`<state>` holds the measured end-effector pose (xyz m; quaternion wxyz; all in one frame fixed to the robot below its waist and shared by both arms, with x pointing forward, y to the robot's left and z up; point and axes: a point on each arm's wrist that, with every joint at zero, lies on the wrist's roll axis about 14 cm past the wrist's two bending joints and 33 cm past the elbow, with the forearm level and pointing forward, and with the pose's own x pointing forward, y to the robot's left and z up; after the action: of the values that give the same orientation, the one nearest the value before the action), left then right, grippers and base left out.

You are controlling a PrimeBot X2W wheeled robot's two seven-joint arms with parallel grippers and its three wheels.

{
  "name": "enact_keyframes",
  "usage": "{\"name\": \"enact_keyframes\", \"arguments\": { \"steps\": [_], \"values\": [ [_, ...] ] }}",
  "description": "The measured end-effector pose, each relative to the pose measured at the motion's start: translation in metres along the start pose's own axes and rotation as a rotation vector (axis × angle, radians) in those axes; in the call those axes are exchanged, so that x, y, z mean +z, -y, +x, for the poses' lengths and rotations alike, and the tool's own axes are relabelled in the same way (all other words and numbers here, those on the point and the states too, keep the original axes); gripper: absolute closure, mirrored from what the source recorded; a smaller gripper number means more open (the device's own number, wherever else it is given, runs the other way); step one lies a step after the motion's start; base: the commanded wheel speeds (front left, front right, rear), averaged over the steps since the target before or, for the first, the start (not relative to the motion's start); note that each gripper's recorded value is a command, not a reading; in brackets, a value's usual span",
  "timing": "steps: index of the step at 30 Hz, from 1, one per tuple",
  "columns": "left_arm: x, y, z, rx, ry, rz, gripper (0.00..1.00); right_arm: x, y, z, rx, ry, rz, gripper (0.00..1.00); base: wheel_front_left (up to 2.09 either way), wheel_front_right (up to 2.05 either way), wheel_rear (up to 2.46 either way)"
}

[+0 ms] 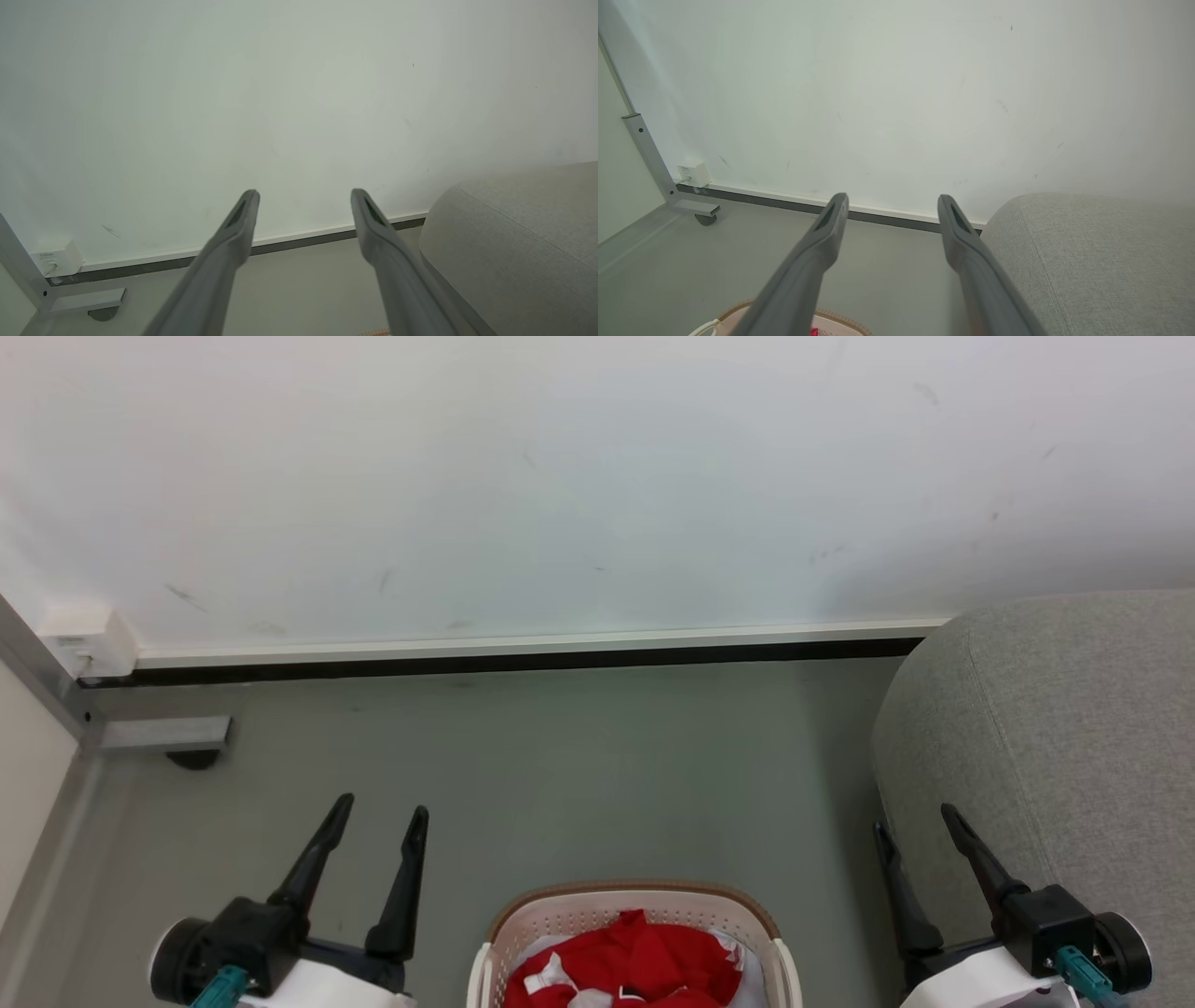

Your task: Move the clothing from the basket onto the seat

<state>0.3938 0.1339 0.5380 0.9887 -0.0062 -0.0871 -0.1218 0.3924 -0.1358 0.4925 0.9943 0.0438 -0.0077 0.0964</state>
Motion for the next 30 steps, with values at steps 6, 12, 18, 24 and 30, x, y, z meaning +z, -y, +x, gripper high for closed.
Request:
{"name": "enact_keyframes", "arguments": {
  "steps": [6, 12, 18, 24, 30],
  "values": [
    [-0.001, 0.001, 0.002, -0.003, -0.003, -0.002, 0.00, 0.002, 0.003, -0.001, -0.008, 0.007, 0.001, 0.00, 0.00, 0.00, 0.00],
    [-0.005, 0.002, 0.004, -0.005, -0.013, -0.008, 0.00, 0.005, 0.007, -0.003, -0.022, 0.017, 0.008, 0.00, 0.00, 0.00, 0.00],
    [-0.014, 0.009, 0.011, -0.025, -0.032, -0.019, 0.00, 0.008, 0.016, -0.005, -0.052, 0.029, 0.020, 0.00, 0.00, 0.00, 0.00],
    [-0.027, 0.024, 0.024, -0.072, -0.061, -0.050, 0.00, 0.014, 0.035, -0.007, -0.115, 0.055, 0.068, 0.00, 0.00, 0.00, 0.00],
    [-0.059, 0.044, 0.036, -0.142, -0.144, -0.078, 0.00, 0.016, 0.054, -0.009, -0.169, 0.068, 0.084, 0.00, 0.00, 0.00, 0.00]
  ]
}}
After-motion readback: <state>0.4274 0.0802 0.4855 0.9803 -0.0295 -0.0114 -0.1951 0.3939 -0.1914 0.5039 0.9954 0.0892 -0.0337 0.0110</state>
